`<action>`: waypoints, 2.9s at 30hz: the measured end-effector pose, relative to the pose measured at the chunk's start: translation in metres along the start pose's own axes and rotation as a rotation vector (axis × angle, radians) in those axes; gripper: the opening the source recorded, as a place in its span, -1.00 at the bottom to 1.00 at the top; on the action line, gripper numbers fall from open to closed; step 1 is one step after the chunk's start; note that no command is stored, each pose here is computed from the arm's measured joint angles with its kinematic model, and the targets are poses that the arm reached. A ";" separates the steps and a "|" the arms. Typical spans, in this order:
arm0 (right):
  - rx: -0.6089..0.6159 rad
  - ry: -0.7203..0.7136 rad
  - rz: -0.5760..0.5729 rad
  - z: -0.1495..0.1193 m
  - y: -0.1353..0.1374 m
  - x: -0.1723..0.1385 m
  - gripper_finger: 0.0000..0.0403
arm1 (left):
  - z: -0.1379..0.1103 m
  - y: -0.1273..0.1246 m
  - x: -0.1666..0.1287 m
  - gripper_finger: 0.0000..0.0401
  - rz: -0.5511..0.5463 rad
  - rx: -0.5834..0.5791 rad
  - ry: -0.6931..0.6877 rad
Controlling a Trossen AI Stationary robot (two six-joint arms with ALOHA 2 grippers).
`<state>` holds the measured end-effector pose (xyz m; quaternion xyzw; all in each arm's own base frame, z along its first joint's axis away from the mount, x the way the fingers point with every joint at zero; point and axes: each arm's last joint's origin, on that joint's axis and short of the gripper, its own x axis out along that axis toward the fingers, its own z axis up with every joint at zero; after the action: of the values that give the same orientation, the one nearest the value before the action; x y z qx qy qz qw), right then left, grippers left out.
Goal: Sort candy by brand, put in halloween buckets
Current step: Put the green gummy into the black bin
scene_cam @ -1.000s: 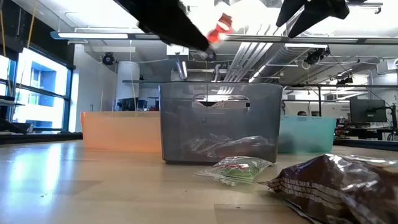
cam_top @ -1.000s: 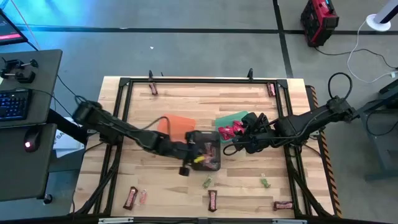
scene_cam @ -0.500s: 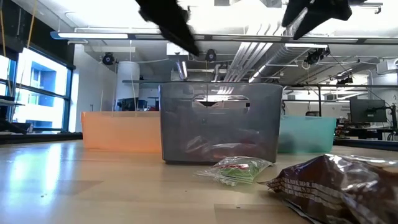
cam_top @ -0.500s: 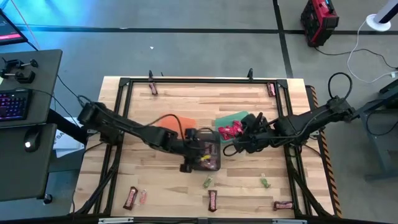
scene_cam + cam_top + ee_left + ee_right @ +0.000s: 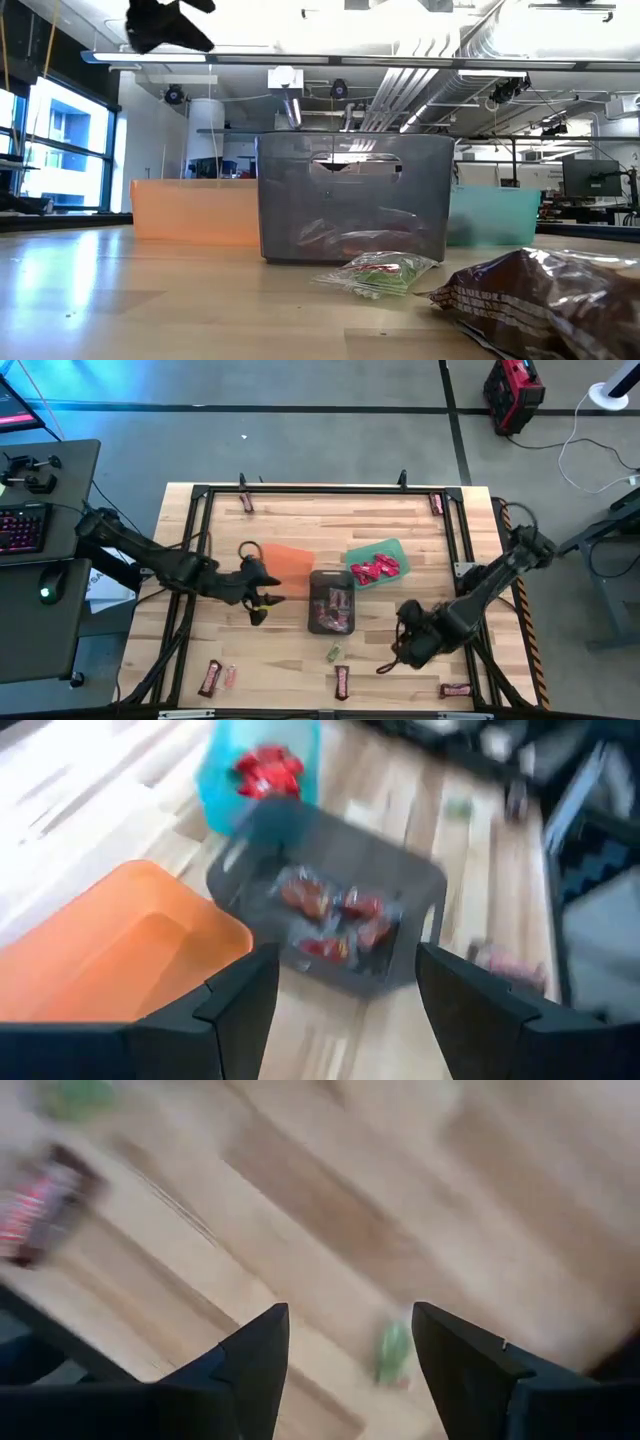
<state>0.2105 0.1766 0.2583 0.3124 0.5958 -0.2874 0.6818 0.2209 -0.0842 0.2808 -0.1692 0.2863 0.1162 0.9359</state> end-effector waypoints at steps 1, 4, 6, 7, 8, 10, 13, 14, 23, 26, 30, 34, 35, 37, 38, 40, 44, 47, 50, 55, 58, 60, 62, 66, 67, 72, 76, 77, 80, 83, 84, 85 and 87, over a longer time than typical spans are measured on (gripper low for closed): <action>0.034 0.043 -0.028 -0.005 0.000 0.011 0.02 | -0.003 0.002 -0.002 0.13 0.008 -0.039 -0.021; 0.120 0.179 -0.082 -0.020 -0.008 0.043 0.02 | -0.012 0.005 -0.004 0.13 0.028 -0.110 -0.067; 0.154 0.221 -0.086 -0.023 -0.016 0.056 0.02 | -0.013 0.004 -0.005 0.13 0.028 -0.117 -0.082; 0.158 0.223 -0.076 -0.022 -0.019 0.059 0.02 | -0.013 0.003 -0.006 0.13 0.024 -0.116 -0.084; 0.166 0.214 -0.067 -0.021 -0.022 0.061 0.02 | -0.013 0.003 -0.006 0.13 0.024 -0.112 -0.084; 0.206 0.215 -0.083 -0.019 -0.030 0.067 0.02 | -0.014 0.002 -0.005 0.13 0.026 -0.102 -0.078; 0.226 0.284 -0.103 -0.019 -0.040 0.084 0.02 | -0.014 0.002 -0.005 0.13 0.025 -0.102 -0.078; 0.225 0.300 -0.075 -0.019 -0.040 0.090 0.02 | -0.014 0.002 -0.005 0.13 0.024 -0.102 -0.077; 0.280 0.314 0.074 -0.023 -0.046 0.119 0.02 | -0.014 0.003 -0.005 0.13 0.027 -0.101 -0.077; 0.275 0.307 0.068 -0.023 -0.048 0.121 0.01 | -0.014 0.003 -0.005 0.13 0.029 -0.101 -0.078; 0.240 0.296 0.064 -0.023 -0.046 0.118 -0.19 | -0.014 0.003 -0.005 0.13 0.030 -0.100 -0.077; 0.189 0.265 0.036 -0.021 -0.042 0.109 -0.67 | -0.014 0.003 -0.005 0.13 0.032 -0.082 -0.077; 0.175 0.263 0.032 -0.021 -0.040 0.105 -0.81 | -0.014 0.003 -0.005 0.13 0.033 -0.075 -0.078; 0.151 0.261 0.033 -0.019 -0.034 0.096 -0.94 | -0.014 0.003 -0.005 0.13 0.037 -0.065 -0.081; 0.135 0.260 0.032 -0.017 -0.032 0.091 -0.93 | -0.014 0.003 -0.005 0.13 0.044 -0.058 -0.086; 0.117 0.242 0.039 -0.010 -0.024 0.078 -0.91 | -0.014 0.004 -0.005 0.13 0.061 -0.048 -0.099; 0.075 0.047 0.134 0.013 -0.005 0.051 -0.98 | -0.013 0.005 -0.005 0.13 0.091 -0.048 -0.124; 0.041 -0.135 0.292 0.038 0.014 0.036 -0.97 | -0.013 0.005 -0.005 0.13 0.094 -0.048 -0.128; 0.014 -0.313 0.463 0.066 0.029 0.027 -0.99 | -0.013 0.005 -0.005 0.13 0.094 -0.049 -0.128; -0.060 -0.539 0.699 0.104 0.043 0.015 -0.99 | -0.013 0.004 -0.005 0.13 0.091 -0.049 -0.126; -0.088 -0.623 0.722 0.119 0.042 0.011 -0.99 | -0.013 0.004 -0.005 0.13 0.091 -0.049 -0.126; -0.090 -0.640 0.698 0.126 0.039 0.012 -0.98 | -0.013 0.004 -0.005 0.13 0.091 -0.049 -0.126; -0.081 -0.645 0.674 0.133 0.036 0.015 -0.97 | -0.013 0.004 -0.005 0.13 0.091 -0.049 -0.126; -0.086 -0.621 0.670 0.143 0.037 0.025 -0.84 | -0.013 0.005 -0.005 0.13 0.091 -0.052 -0.125; -0.099 -0.619 0.675 0.144 0.039 0.027 -0.77 | -0.013 0.005 -0.005 0.13 0.091 -0.055 -0.124; -0.174 -0.628 0.655 0.147 0.045 0.032 -0.28 | -0.013 0.005 -0.005 0.13 0.092 -0.053 -0.121; -0.274 -0.654 0.623 0.149 0.047 0.021 0.07 | -0.014 0.005 -0.005 0.13 0.088 -0.053 -0.116; -0.307 -0.647 0.620 0.149 0.048 0.017 0.13 | -0.014 0.005 -0.005 0.13 0.089 -0.053 -0.116; -0.462 -0.615 0.673 0.149 0.056 0.000 0.20 | -0.014 0.005 -0.005 0.13 0.092 -0.050 -0.112; -0.682 -0.561 0.670 0.141 0.071 -0.007 0.21 | -0.014 0.005 -0.005 0.13 0.094 -0.046 -0.111; -0.770 -0.542 0.628 0.138 0.075 -0.004 0.21 | -0.014 0.005 -0.005 0.13 0.094 -0.043 -0.111; -0.872 -0.531 0.583 0.134 0.080 -0.001 0.21 | -0.014 0.005 -0.005 0.13 0.094 -0.043 -0.111; -1.065 -0.526 0.531 0.128 0.093 0.003 0.21 | -0.014 0.005 -0.005 0.13 0.095 -0.043 -0.111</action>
<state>0.3625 0.1378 0.2752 -0.0124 0.3727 0.1586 0.9142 0.2085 -0.0853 0.2711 -0.1686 0.2390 0.1756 0.9400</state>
